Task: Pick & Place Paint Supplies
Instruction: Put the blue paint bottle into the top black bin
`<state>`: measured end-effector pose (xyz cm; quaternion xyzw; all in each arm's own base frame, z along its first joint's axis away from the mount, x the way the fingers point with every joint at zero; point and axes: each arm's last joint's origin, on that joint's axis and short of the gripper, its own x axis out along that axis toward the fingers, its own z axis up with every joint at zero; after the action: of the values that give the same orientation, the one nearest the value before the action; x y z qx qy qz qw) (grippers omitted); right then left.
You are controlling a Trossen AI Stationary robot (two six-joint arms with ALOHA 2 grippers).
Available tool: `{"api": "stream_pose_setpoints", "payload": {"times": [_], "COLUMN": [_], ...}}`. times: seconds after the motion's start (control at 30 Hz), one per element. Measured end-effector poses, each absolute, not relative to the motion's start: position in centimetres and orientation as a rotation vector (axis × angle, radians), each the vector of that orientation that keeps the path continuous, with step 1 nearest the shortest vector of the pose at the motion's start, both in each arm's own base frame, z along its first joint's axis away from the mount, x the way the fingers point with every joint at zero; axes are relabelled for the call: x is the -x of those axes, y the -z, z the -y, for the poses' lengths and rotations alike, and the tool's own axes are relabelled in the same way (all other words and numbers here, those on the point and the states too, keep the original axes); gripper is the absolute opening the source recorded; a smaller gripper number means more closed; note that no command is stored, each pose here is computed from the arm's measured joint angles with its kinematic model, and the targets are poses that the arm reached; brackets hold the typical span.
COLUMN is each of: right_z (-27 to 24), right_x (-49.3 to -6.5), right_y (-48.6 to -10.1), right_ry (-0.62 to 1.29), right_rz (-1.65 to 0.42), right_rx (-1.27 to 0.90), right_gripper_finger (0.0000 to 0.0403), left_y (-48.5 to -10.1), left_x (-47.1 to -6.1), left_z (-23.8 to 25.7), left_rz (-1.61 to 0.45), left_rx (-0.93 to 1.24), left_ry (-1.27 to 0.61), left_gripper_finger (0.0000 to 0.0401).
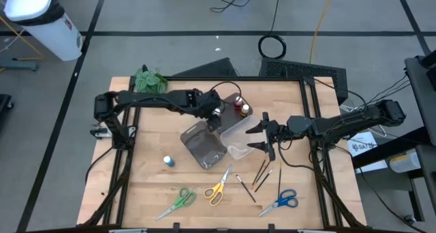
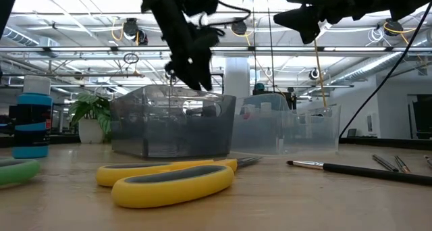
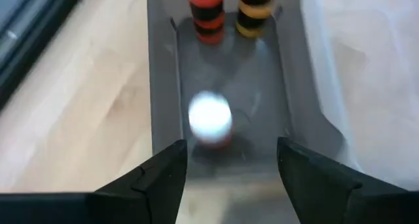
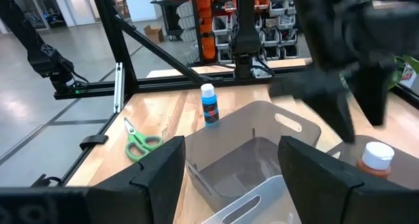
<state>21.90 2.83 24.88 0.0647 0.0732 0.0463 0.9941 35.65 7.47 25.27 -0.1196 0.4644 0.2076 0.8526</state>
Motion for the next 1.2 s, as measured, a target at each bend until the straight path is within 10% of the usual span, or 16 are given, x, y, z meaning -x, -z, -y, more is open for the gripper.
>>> {"api": "stream_pose_setpoints", "payload": {"times": [0.47, 1.2], "right_z": [-2.8, -2.8], "right_x": [-21.9, -21.9], "right_y": [-24.7, -24.7], "right_ry": [-0.094, -0.093], "right_rz": [-0.168, -0.165], "right_rx": [-0.138, -0.151], "right_gripper_finger": [0.0233, 0.0227], "left_y": [-31.3, -26.5], "left_x": [-26.8, -22.1], "left_z": [1.7, 11.2], "left_rz": [-1.281, -1.473], "left_rx": [0.450, 0.259], "left_ry": [-0.320, -0.443], "left_gripper_finger": [0.0248, 0.0248]}}
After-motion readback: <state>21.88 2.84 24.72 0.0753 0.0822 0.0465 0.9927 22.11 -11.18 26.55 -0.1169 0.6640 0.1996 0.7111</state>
